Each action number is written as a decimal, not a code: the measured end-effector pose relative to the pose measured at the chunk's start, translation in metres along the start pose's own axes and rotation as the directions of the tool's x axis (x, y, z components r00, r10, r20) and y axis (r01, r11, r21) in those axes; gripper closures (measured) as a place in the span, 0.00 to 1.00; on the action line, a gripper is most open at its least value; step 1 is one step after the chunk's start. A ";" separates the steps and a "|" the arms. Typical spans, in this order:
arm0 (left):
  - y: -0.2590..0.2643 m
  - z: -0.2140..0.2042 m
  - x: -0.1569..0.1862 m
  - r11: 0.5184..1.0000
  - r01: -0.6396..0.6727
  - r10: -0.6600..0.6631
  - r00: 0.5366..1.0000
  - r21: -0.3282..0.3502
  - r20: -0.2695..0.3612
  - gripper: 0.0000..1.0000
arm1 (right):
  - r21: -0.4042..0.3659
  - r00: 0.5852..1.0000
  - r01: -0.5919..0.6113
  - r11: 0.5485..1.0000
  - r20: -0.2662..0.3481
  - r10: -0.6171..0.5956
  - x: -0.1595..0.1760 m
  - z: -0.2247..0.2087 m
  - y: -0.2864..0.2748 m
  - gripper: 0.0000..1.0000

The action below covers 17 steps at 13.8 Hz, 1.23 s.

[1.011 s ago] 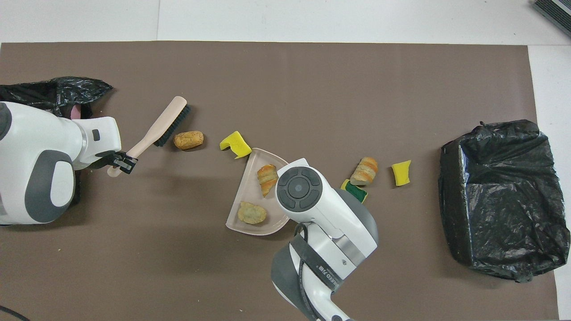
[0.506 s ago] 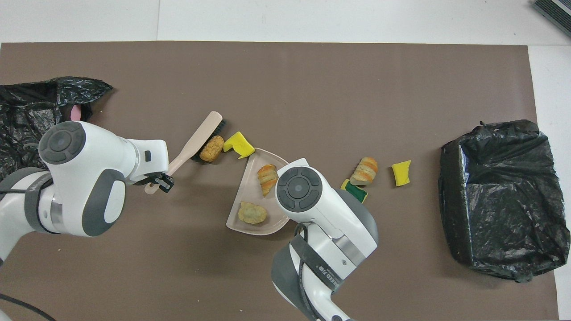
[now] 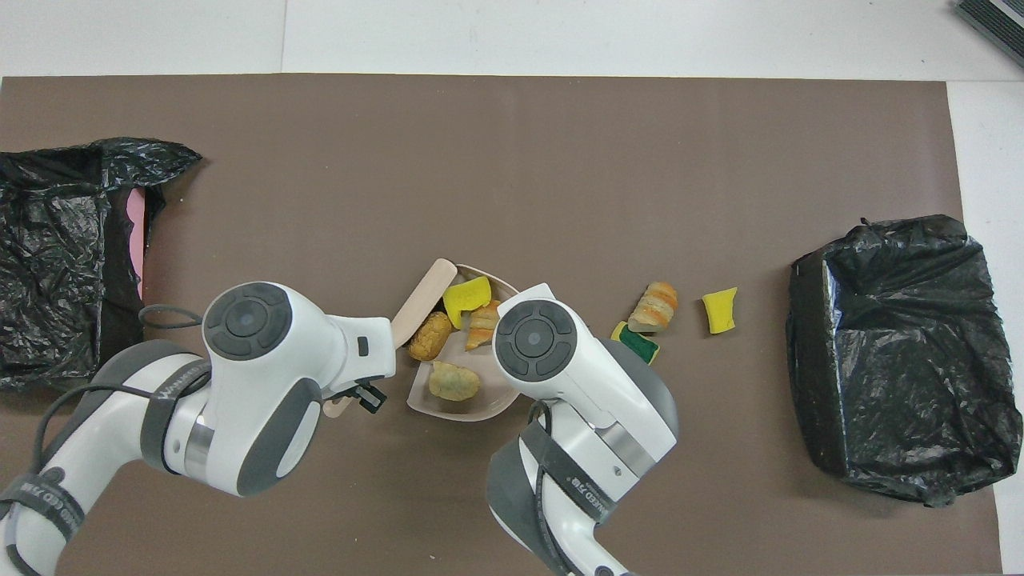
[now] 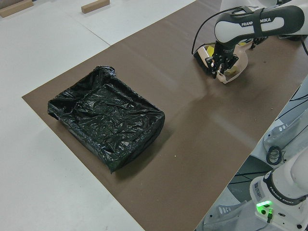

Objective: Sweep and dump trash in bin

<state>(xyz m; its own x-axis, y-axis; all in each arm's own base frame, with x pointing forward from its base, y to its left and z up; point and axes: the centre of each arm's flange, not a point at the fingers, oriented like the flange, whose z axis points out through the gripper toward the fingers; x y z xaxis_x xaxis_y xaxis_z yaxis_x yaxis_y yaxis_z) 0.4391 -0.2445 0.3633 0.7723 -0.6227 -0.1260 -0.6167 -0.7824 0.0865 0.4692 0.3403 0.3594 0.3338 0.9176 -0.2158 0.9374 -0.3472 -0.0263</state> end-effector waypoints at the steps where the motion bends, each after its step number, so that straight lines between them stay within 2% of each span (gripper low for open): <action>1: 0.021 -0.003 0.003 0.999 0.046 -0.046 0.999 0.007 -0.004 0.72 | 0.000 1.000 0.000 1.000 0.001 0.000 0.000 0.000 0.000 0.68; 3: 0.050 -0.012 0.010 0.991 0.132 -0.132 0.991 0.014 -0.025 0.72 | -0.002 1.000 0.001 1.000 0.002 -0.001 0.000 0.000 0.000 0.68; 7: 0.051 -0.038 0.017 0.972 0.236 -0.235 0.971 0.005 -0.050 0.72 | -0.005 1.000 0.002 1.000 0.003 -0.002 0.000 0.000 0.001 0.68; 10: 0.060 -0.056 0.022 0.920 0.392 -0.392 0.916 -0.012 -0.083 0.72 | -0.005 1.000 0.001 1.000 0.004 -0.001 -0.001 0.000 0.001 0.68; 14: 0.066 -0.064 0.024 0.866 0.499 -0.499 0.861 -0.029 -0.098 0.72 | -0.006 1.000 0.009 1.000 0.005 -0.009 -0.003 0.001 0.004 0.68; 17: 0.067 -0.073 0.024 0.855 0.518 -0.518 0.847 -0.038 -0.115 0.72 | -0.017 1.000 0.015 1.000 0.011 -0.014 -0.003 0.001 0.005 0.68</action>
<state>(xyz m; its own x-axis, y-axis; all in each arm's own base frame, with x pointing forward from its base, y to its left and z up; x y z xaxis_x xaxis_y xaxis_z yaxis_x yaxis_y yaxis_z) 0.4272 -0.3122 0.4378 0.9916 -0.1235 -0.0379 -0.1217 -0.9915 0.0465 0.4725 0.3357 0.3593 0.3191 0.9203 -0.2262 0.9438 -0.3304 -0.0128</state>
